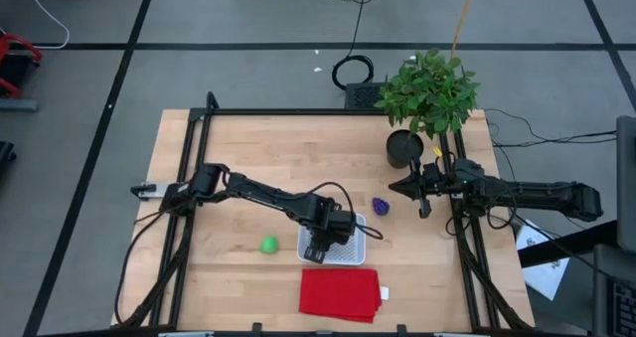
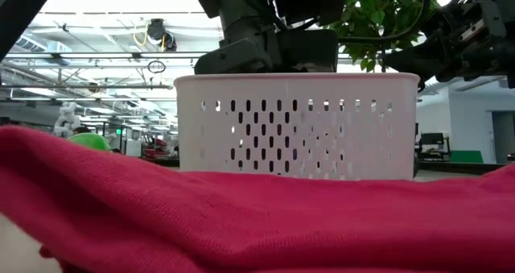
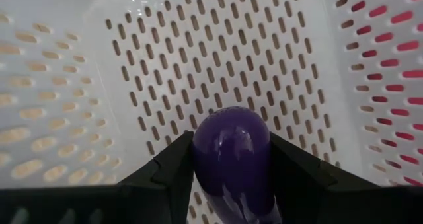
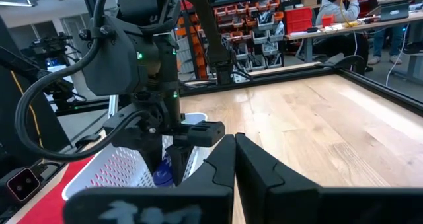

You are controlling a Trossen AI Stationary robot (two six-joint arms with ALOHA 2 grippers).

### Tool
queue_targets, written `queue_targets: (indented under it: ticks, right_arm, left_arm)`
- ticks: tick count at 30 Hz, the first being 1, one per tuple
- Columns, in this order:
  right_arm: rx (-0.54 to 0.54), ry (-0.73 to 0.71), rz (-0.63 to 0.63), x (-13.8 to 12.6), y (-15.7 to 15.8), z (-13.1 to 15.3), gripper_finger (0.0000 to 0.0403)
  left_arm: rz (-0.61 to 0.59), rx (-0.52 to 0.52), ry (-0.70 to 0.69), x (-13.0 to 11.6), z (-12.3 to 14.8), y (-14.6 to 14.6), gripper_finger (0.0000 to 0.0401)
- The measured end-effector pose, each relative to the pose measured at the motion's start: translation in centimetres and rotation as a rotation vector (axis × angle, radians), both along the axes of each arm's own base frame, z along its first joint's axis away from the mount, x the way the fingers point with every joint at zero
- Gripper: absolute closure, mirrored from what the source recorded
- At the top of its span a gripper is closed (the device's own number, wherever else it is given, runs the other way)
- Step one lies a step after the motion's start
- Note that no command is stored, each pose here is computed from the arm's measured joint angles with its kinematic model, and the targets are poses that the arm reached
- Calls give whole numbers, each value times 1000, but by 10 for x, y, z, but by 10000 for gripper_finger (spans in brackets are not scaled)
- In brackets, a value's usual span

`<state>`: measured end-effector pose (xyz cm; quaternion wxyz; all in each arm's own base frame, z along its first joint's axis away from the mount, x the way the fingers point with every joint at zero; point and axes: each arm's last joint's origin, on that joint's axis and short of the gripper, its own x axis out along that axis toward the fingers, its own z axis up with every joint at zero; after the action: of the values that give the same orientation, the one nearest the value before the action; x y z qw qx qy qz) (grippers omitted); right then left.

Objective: Pick and placing Produce into tupperware
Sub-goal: Put the eggplant into the white basket, then put the grapes into the white basket

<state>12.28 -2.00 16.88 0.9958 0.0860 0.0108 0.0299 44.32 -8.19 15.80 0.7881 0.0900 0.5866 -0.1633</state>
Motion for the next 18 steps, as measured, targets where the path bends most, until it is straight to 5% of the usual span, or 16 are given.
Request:
queue_targets:
  ticks: [18]
  right_arm:
    - [-1, 0, 0, 0, 0, 0, 403]
  left_arm:
    - [25, 28, -14, 0, 4, -1, 122]
